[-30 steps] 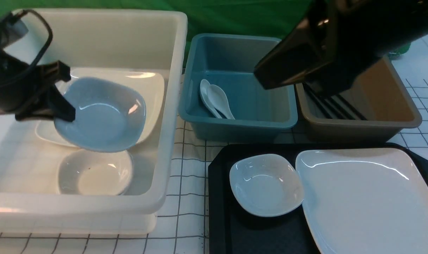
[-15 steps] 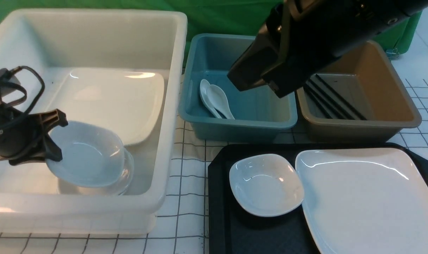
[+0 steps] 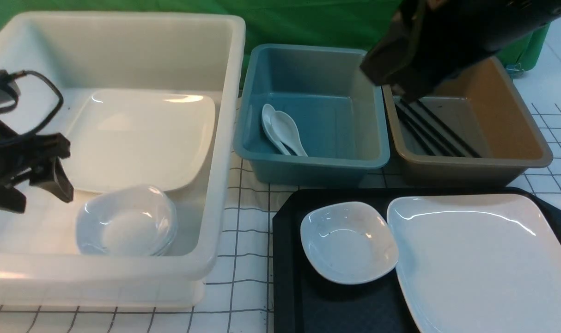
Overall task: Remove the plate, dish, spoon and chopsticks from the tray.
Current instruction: Use the left arm to put the small plate into the large storage box on the left, then use the left arm to grab a small plate from the dinner plate
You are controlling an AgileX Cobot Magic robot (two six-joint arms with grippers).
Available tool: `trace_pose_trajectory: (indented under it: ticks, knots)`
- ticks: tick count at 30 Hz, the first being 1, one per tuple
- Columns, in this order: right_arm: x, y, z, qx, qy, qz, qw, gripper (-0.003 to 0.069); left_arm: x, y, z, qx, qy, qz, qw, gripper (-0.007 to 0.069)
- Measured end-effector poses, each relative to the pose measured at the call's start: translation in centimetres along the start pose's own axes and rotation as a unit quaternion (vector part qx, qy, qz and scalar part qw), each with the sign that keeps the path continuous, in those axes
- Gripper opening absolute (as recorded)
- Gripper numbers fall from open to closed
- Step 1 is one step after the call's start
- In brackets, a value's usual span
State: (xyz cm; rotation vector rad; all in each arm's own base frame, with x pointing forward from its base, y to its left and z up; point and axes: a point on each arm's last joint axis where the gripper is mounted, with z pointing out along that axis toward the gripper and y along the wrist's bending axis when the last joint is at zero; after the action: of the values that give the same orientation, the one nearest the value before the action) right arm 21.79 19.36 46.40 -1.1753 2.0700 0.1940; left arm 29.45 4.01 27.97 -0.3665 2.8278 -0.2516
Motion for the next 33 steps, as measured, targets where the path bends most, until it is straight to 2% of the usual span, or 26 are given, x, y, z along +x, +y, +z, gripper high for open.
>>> trace_pose_trajectory:
  ticks: [2, 4, 5, 6, 8, 11, 14, 15, 16, 19, 22, 28, 33]
  knots:
    - [0.8, -0.9, -1.3, 0.033, -0.002, 0.002, 0.999, 0.0005, -0.2, -1.2, -1.4, 0.009, -0.005, 0.036, 0.999, 0.0431]
    - [2.2, -2.2, -2.6, 0.065, 0.004, 0.026, 0.998, -0.0001, 0.0, -3.8, -2.6, 0.027, -0.013, 0.101, 0.994, 0.0315]
    - [2.5, -2.4, -2.6, 0.068, 0.008, 0.028, 0.997, -0.0001, 0.0, -4.1, -2.8, 0.028, -0.016, 0.108, 0.994, 0.0302]
    - [4.3, -3.8, -3.2, 0.094, 0.025, 0.057, 0.994, -0.0003, 0.8, -7.1, -3.1, 0.047, -0.021, 0.164, 0.985, 0.0167]
    - [6.8, -5.0, -3.0, 0.114, 0.058, 0.092, 0.988, -0.0002, 2.1, -10.5, -3.0, 0.069, -0.025, 0.228, 0.971, 0.0063]
    - [10.8, -6.2, -2.4, 0.124, 0.107, 0.152, 0.975, -0.0002, 4.8, -16.2, -2.3, 0.107, -0.034, 0.33, 0.937, 0.0006]
    - [14.6, -6.1, -1.1, 0.096, 0.147, 0.206, 0.963, -0.0002, 8.0, -21.4, -1.5, 0.14, -0.058, 0.412, 0.898, 0.0003]
    - [14.8, -6.1, -1.1, 0.093, 0.148, 0.207, 0.963, -0.0002, 8.2, -21.7, -1.3, 0.141, -0.059, 0.418, 0.896, 0.0003]
    - [16.3, -5.6, -0.5, 0.066, 0.16, 0.222, 0.96, -0.0002, 9.8, -23.8, -0.7, 0.149, -0.074, 0.45, 0.877, 0.0014]
    - [18.1, -4.1, 0.7, 0.006, 0.165, 0.235, 0.958, -0.0002, 12.7, -27.3, 1.2, 0.149, -0.093, 0.504, 0.846, 0.0068]
    - [18.4, -3.3, 1.1, -0.025, 0.154, 0.242, 0.958, -0.0002, 14.3, -29.0, 3.8, 0.13, -0.092, 0.543, 0.824, 0.017]
    - [17.6, -2.5, 0.9, -0.068, 0.109, 0.249, 0.96, -0.0002, 15.5, -30.0, 10.2, 0.069, -0.062, 0.603, 0.793, 0.043]
    - [16.9, -2.0, 0.7, -0.1, 0.075, 0.237, 0.963, -0.0002, 15.5, -30.2, 13.2, 0.047, -0.063, 0.63, 0.772, 0.0574]
